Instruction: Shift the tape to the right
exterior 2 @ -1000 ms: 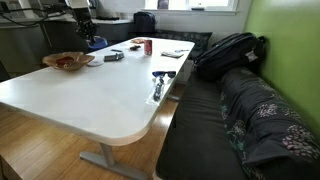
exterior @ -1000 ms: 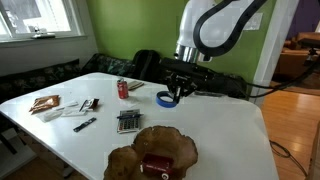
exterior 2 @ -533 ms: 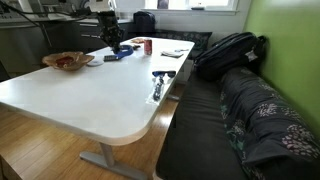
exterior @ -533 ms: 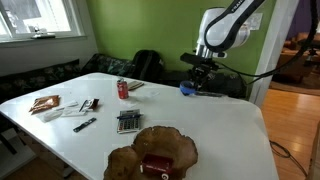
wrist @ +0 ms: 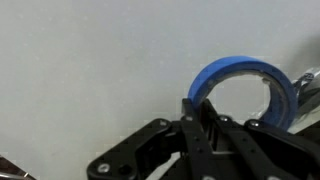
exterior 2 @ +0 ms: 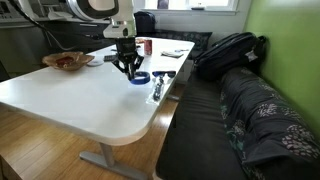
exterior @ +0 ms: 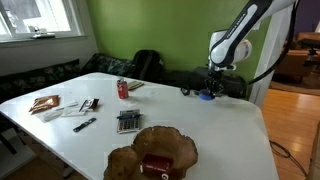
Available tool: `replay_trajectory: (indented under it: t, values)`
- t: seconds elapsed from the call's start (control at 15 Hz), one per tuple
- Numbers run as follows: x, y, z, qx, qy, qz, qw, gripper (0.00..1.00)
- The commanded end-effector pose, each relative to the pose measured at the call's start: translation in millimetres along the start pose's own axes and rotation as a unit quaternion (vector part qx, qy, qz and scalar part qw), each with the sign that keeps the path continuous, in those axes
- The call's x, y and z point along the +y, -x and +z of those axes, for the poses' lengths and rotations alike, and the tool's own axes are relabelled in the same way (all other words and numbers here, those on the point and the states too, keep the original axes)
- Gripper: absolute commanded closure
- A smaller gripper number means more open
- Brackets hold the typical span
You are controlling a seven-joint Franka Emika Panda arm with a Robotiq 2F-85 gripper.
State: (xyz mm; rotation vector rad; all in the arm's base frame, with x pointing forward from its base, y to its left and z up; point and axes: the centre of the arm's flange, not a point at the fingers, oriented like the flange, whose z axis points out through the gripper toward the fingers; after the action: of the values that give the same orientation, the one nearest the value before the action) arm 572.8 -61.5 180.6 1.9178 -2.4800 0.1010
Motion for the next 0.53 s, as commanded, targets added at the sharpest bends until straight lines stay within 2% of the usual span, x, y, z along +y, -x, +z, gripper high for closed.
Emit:
replay_trajectory:
  t: [0.0,0.4,0.47]
  values:
    - [-3.8,10.8,10.4,0.007,0.013,0.053,0.9985,0.97]
    - [-1.5,16.3,19.5,-0.009,0.028,0.090,0.9955,0.97]
    - [-1.1,16.1,21.6,-0.012,0.032,0.096,0.9948,0.88]
